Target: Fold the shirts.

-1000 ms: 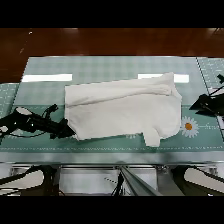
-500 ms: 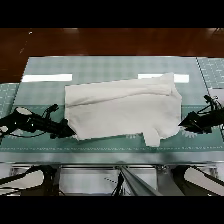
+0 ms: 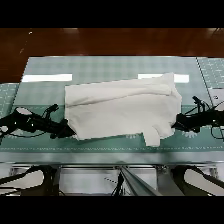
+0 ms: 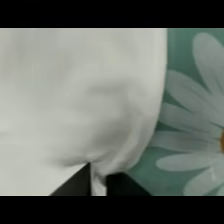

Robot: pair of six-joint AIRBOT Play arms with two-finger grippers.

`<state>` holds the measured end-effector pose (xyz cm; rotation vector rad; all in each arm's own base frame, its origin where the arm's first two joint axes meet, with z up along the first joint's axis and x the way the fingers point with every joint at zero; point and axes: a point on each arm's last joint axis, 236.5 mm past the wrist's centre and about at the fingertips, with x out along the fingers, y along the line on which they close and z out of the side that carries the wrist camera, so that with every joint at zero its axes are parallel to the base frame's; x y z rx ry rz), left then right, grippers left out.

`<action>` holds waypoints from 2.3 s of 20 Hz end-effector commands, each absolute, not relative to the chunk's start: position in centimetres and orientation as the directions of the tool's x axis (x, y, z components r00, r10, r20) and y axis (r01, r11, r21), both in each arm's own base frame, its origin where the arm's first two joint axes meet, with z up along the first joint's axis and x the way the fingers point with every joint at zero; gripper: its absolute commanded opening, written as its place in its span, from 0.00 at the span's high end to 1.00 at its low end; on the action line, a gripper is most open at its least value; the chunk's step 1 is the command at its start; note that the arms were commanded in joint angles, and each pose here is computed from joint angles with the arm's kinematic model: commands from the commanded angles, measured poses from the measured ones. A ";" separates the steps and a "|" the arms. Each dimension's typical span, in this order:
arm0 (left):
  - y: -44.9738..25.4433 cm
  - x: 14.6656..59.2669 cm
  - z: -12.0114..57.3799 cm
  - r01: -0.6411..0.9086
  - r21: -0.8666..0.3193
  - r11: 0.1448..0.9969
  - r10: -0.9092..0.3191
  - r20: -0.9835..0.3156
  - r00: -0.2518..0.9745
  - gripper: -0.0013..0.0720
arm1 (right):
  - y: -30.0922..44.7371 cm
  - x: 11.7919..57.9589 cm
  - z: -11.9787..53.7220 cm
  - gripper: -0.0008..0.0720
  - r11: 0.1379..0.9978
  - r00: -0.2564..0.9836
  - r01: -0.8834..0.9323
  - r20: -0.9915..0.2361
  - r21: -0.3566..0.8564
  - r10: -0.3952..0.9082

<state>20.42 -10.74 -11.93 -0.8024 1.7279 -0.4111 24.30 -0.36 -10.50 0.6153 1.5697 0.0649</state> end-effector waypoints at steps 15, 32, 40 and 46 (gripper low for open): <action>-9.2 42.6 4.1 0.036 -0.703 0.710 -0.625 -0.606 0.492 0.95 | -0.4 48.0 4.7 0.96 0.864 0.674 0.060 -0.659 0.499 0.333; -6.8 44.6 -7.4 -0.195 -0.687 0.700 -0.578 -0.706 0.410 0.20 | -1.9 54.5 -4.3 0.49 0.842 0.663 0.208 -0.704 0.497 0.252; -5.0 43.7 -1.0 -0.113 -0.767 0.632 -0.695 -0.625 0.354 0.18 | -13.8 47.2 -2.5 0.36 0.952 0.526 0.249 -0.850 0.177 0.020; -7.7 43.0 -0.2 -0.058 -0.769 0.636 -0.721 -0.620 0.311 0.19 | -9.6 46.0 -6.6 0.16 0.783 0.450 0.360 -0.830 0.507 0.330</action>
